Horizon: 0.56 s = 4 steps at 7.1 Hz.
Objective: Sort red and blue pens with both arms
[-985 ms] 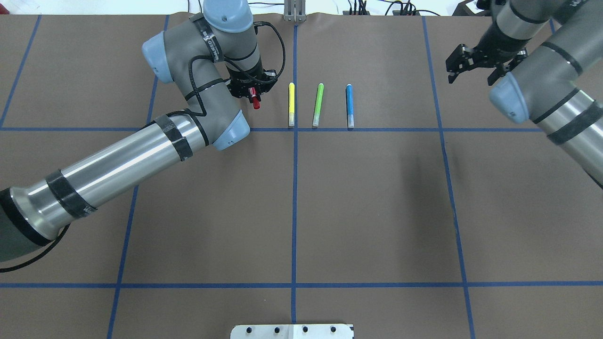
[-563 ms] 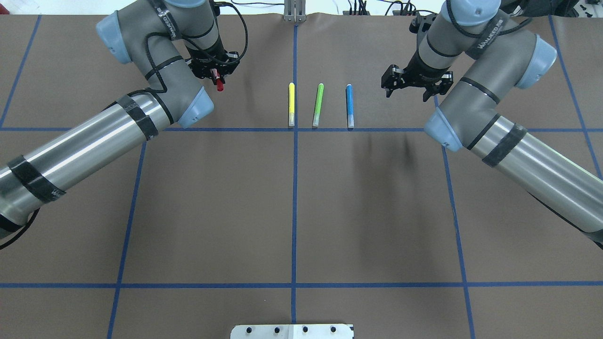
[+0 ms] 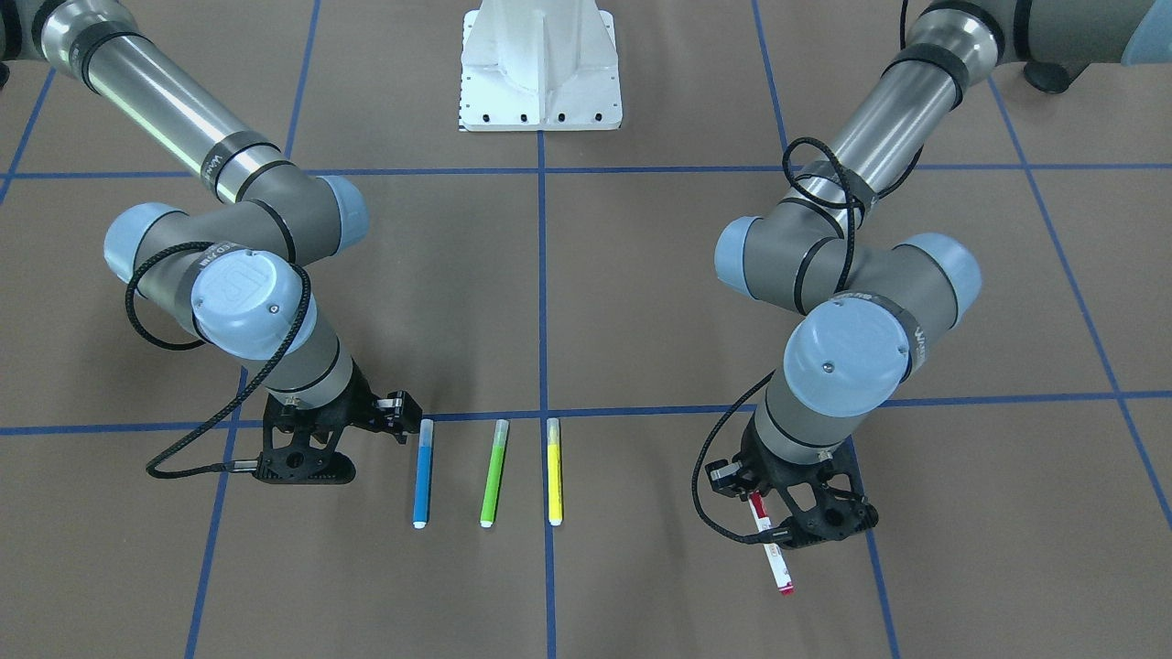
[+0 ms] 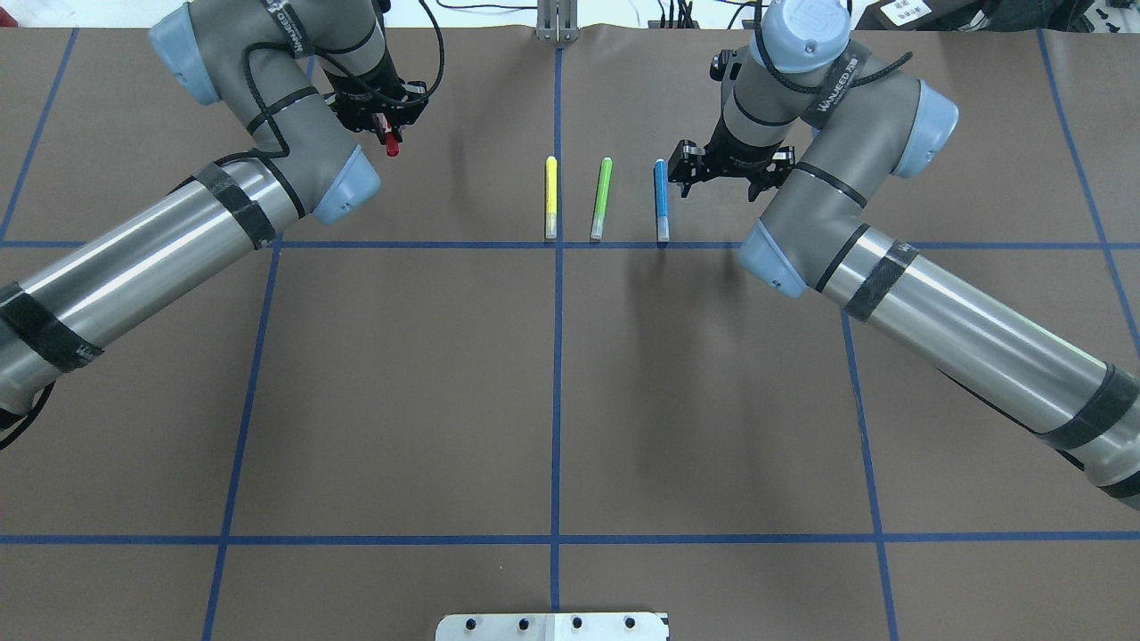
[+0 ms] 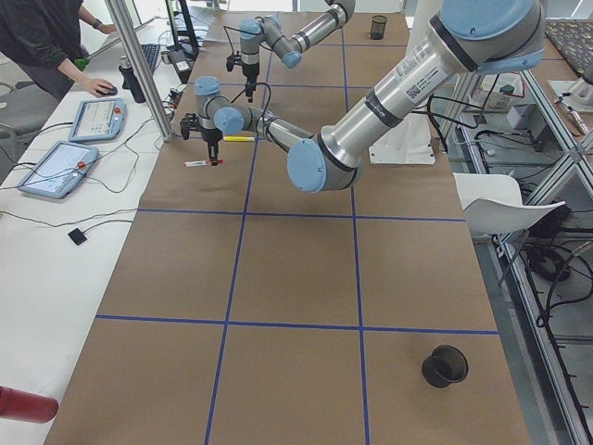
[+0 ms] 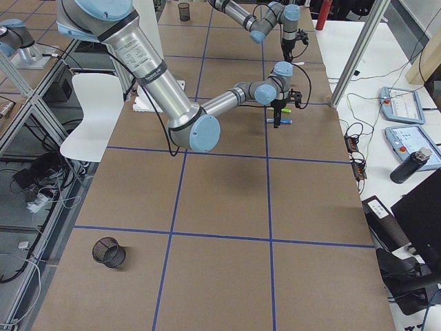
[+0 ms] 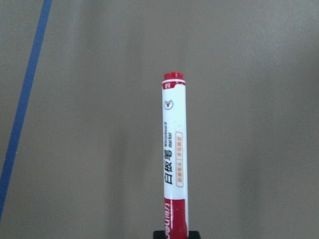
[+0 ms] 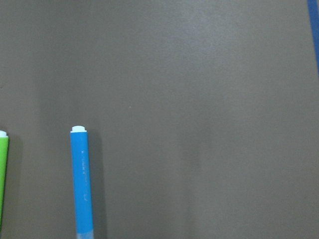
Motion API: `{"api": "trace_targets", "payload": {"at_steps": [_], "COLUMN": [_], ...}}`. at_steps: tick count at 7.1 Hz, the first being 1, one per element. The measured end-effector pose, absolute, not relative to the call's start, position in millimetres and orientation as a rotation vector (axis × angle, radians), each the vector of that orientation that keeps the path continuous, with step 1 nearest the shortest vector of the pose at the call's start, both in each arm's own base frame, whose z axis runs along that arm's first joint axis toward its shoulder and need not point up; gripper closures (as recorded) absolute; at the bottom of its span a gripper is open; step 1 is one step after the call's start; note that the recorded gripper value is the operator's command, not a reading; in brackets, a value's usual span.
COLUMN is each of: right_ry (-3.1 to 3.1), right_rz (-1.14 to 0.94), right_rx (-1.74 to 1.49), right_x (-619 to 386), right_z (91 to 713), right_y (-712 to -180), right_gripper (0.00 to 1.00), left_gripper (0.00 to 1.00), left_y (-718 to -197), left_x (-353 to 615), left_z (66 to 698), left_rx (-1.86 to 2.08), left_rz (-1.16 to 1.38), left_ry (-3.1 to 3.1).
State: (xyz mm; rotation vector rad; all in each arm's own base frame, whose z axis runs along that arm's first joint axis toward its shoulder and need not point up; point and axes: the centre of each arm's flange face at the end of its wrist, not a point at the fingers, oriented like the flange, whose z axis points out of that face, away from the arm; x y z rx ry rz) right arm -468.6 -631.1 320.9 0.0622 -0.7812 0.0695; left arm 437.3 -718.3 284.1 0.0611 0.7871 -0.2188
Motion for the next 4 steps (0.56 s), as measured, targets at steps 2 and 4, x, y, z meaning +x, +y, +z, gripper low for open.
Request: {"api": "trace_targets", "payload": {"at_steps": [2, 4], "right_ry": [-0.77, -0.762], "right_rz": [0.03, 0.009], "right_rx": [0.064, 0.065], "right_x": [-485.7, -495.6], "right_z": [319.5, 317.3], "right_y": [-629.3, -631.4], "right_gripper": [0.04, 0.05], "left_gripper": [1.0, 1.0], "left_y": [-719.7, -708.3], "left_x": [420.9, 406.8], "left_z": [288.3, 295.5], "left_rx": [0.044, 0.037], "left_rz": [-0.189, -0.149], "left_ry": [0.817, 0.849]}}
